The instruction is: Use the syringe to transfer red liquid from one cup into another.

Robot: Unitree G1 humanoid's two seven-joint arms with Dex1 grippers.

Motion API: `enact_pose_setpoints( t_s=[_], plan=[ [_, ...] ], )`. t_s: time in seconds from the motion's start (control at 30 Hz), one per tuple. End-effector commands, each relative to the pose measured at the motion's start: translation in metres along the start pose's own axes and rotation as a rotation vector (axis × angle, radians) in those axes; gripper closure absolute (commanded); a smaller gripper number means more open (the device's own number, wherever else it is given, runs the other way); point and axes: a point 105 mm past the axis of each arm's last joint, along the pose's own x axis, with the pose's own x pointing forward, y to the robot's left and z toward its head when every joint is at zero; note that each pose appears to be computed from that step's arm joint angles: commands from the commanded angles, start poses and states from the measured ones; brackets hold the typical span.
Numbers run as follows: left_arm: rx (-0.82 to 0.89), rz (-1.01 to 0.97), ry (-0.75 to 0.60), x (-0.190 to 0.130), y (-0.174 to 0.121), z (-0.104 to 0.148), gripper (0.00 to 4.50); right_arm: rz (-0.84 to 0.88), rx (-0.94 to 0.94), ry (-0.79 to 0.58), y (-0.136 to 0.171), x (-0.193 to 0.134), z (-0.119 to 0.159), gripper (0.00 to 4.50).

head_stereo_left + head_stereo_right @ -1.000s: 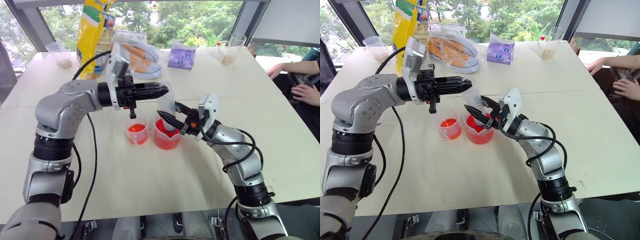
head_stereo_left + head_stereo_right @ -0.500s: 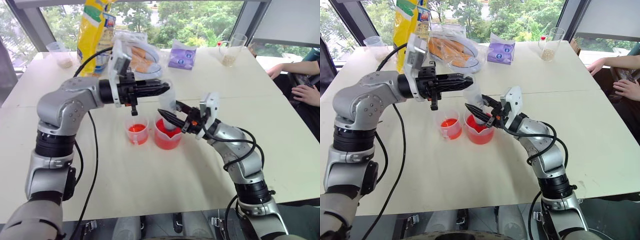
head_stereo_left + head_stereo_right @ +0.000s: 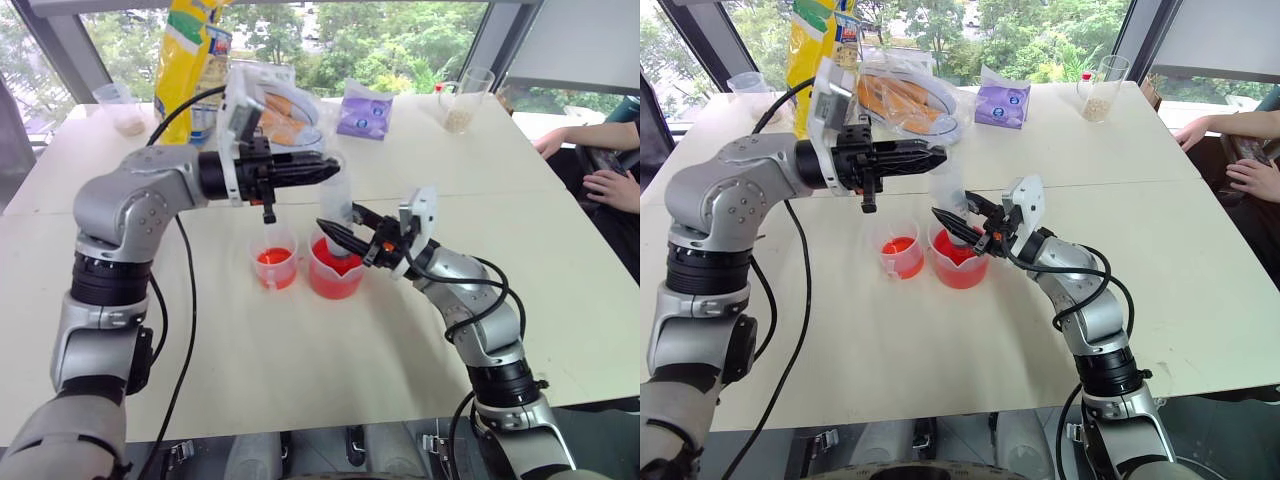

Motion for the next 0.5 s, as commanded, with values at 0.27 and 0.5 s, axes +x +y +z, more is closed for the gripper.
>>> enact_pose_setpoints(
  t_s=[0.27,0.5],
  plan=[
    [0.160,0.041,-0.117,-0.010,0.001,0.047,4.45,0.044,0.042,0.064,0.009,-0.001,-0.016,3.13],
    [0.137,0.024,-0.109,-0.009,-0.002,0.040,4.06,0.033,0.007,0.020,0.005,0.003,0.002,3.13]
  ],
)
